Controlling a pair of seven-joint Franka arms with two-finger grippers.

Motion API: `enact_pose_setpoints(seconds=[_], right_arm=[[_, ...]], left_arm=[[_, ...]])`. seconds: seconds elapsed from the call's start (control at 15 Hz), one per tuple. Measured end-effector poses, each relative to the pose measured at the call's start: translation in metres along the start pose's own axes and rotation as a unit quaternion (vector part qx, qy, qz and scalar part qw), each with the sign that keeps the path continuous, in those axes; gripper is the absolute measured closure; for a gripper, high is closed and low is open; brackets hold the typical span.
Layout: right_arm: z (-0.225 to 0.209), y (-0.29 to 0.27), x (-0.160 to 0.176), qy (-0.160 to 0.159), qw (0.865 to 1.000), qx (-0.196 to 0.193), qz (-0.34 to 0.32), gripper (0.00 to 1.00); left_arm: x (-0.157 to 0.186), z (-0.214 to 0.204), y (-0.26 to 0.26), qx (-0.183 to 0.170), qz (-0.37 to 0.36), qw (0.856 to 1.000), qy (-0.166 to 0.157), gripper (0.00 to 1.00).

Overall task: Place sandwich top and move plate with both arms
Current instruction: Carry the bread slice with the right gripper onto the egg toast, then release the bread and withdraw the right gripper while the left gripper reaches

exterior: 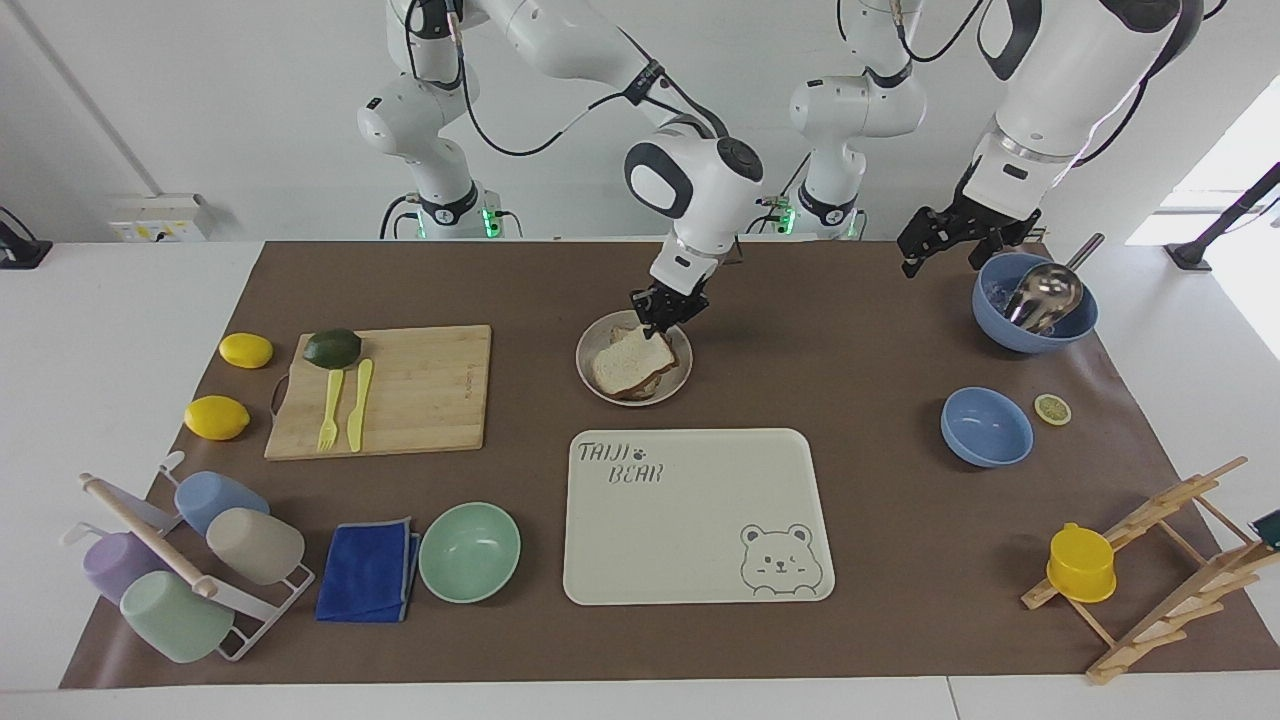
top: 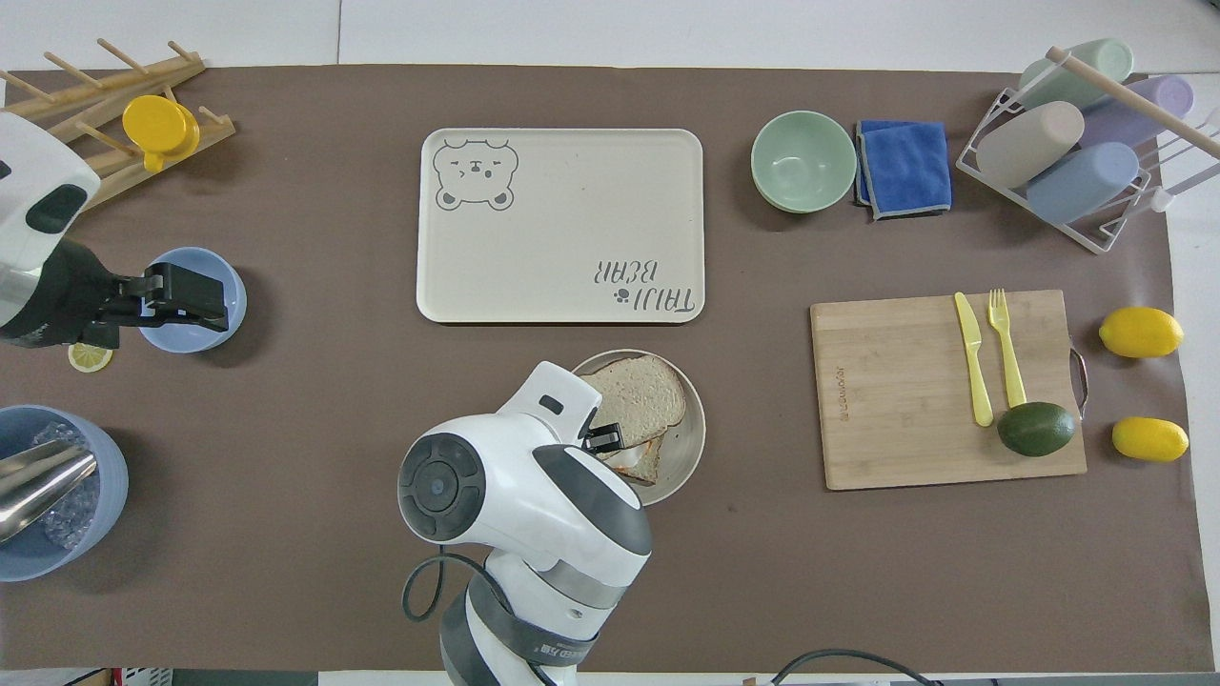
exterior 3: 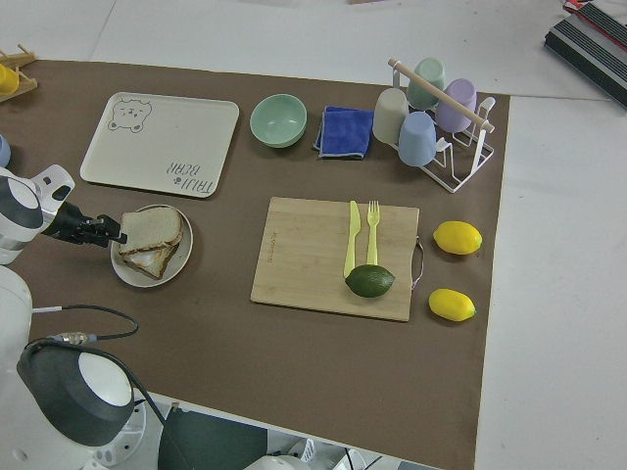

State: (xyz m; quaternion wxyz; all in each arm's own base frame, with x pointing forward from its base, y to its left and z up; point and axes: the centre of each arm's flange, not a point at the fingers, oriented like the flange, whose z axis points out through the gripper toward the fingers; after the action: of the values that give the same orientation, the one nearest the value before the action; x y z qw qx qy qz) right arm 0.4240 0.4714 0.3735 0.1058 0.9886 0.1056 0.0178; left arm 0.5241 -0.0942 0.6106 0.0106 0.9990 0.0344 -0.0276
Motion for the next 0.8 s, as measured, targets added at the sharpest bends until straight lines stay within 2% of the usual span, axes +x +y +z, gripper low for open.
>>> enact_pose_setpoints(seconds=[0.13, 0.27, 0.4, 0.53, 0.67, 0.8], right_arm=[[-0.037, 0.015, 0.0, 0.01, 1.0, 0.02, 0.013, 0.16], [-0.069, 0.068, 0.008, -0.005, 0.999, 0.016, 0.044, 0.0], [-0.086, 0.157, 0.031, -0.02, 0.996, 0.017, 0.086, 0.0], [-0.093, 0.261, 0.049, -0.04, 0.989, 0.036, 0.134, 0.0], [-0.102, 0.354, 0.047, -0.058, 0.98, 0.073, 0.176, 0.0], [-0.114, 0.42, 0.032, -0.063, 0.973, 0.101, 0.198, 0.0]], left_arm=[[0.0, 0.0, 0.0, 0.0, 0.0, 1.0, 0.0, 0.0], [0.0, 0.0, 0.0, 0.0, 0.0, 1.0, 0.0, 0.0], [0.0, 0.0, 0.0, 0.0, 0.0, 1.0, 0.0, 0.0], [0.0, 0.0, 0.0, 0.0, 0.0, 1.0, 0.0, 0.0], [-0.001, -0.001, 0.0, 0.0, 0.0, 1.0, 0.001, 0.0], [-0.001, -0.002, 0.0, 0.0, 0.001, 1.0, 0.001, 0.0]])
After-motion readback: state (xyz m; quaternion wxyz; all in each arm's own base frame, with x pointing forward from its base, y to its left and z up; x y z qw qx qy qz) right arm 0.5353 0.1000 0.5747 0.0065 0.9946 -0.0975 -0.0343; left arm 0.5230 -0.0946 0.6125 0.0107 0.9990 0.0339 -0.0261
